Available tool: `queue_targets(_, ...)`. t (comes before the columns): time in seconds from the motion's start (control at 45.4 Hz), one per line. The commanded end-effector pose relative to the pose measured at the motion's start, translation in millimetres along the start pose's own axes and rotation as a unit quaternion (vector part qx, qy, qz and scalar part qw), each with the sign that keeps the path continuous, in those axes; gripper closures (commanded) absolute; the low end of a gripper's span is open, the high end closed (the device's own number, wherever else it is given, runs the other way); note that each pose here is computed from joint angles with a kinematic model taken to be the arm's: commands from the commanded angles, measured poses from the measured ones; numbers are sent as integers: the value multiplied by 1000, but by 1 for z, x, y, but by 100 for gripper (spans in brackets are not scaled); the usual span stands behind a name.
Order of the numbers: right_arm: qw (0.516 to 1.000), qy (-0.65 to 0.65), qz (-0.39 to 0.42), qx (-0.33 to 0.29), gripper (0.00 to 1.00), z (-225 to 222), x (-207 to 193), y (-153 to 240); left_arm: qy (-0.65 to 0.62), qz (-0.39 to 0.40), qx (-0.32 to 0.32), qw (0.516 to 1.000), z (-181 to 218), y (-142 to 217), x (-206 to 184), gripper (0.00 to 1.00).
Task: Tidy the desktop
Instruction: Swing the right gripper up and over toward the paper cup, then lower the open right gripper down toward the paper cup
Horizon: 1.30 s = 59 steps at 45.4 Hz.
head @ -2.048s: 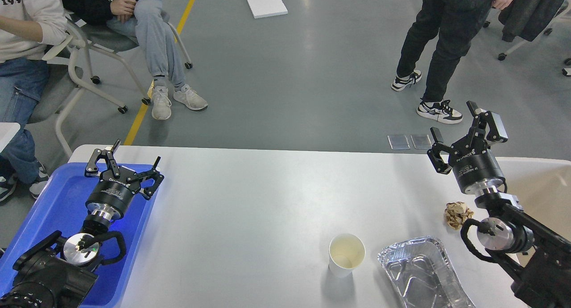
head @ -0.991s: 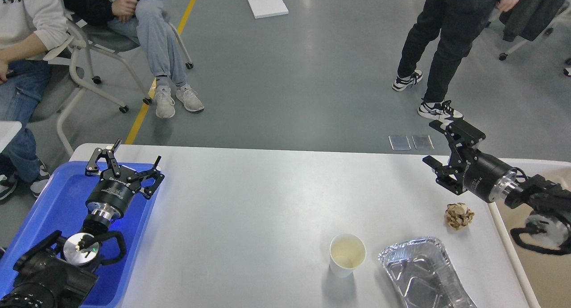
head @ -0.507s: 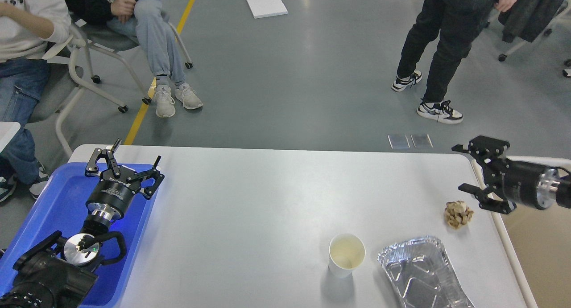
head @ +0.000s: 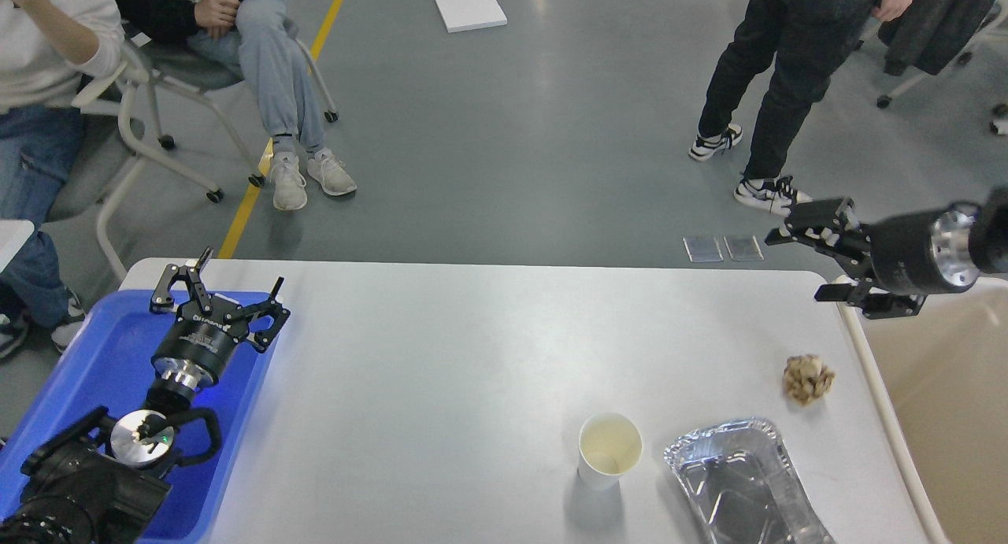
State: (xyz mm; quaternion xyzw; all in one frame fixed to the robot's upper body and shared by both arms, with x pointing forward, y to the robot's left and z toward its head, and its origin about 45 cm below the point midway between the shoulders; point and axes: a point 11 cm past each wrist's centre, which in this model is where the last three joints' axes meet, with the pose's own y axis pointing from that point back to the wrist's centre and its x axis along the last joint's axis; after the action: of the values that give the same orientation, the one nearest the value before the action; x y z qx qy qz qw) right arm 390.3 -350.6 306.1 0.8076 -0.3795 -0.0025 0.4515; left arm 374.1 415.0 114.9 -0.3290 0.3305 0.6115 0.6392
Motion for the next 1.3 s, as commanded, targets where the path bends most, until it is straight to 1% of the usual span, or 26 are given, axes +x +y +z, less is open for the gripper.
queue_targets(0.0,990,130,-52,-30,0,-59,-35,-27,0,1,0,1000,0,0,0,0)
queue_targets(0.11,988,150,-43,-15,0,-85,-33,-22,0,1,0,1000,0,0,0,0)
queue_targets(0.22,981,189,-36,8,0,-125,-37,-16,0,1,0,1000,0,0,0,0)
queue_targets(0.308,978,208,-25,21,0,-147,-36,-6,0,1,0,1000,0,0,0,0)
queue_targets(0.396,967,252,-8,23,0,-177,-38,6,0,1,0,1000,0,0,0,0)
queue_targets(0.44,954,299,-3,15,0,-200,-48,9,0,1,0,1000,0,0,0,0)
queue_targets(0.529,945,326,5,17,0,-218,-54,15,0,1,0,1000,0,0,0,0)
queue_targets(0.683,941,337,-36,-6,0,-205,-75,4,0,1,0,1000,0,0,0,0)
queue_targets(0.793,940,334,-64,-28,0,-192,-80,6,0,0,0,1000,0,0,0,0)
queue_targets(0.881,934,326,-129,-74,0,-169,-92,14,0,1,0,1000,0,0,0,0)
queue_targets(1.035,908,340,-192,-151,0,-143,-96,24,0,1,0,1000,0,0,0,0)
queue_targets(1.123,896,356,-202,-170,0,-137,-94,27,0,1,0,1000,0,0,0,0)
queue_targets(1.277,896,366,-185,-169,0,-137,-90,27,0,1,1,1000,0,0,0,0)
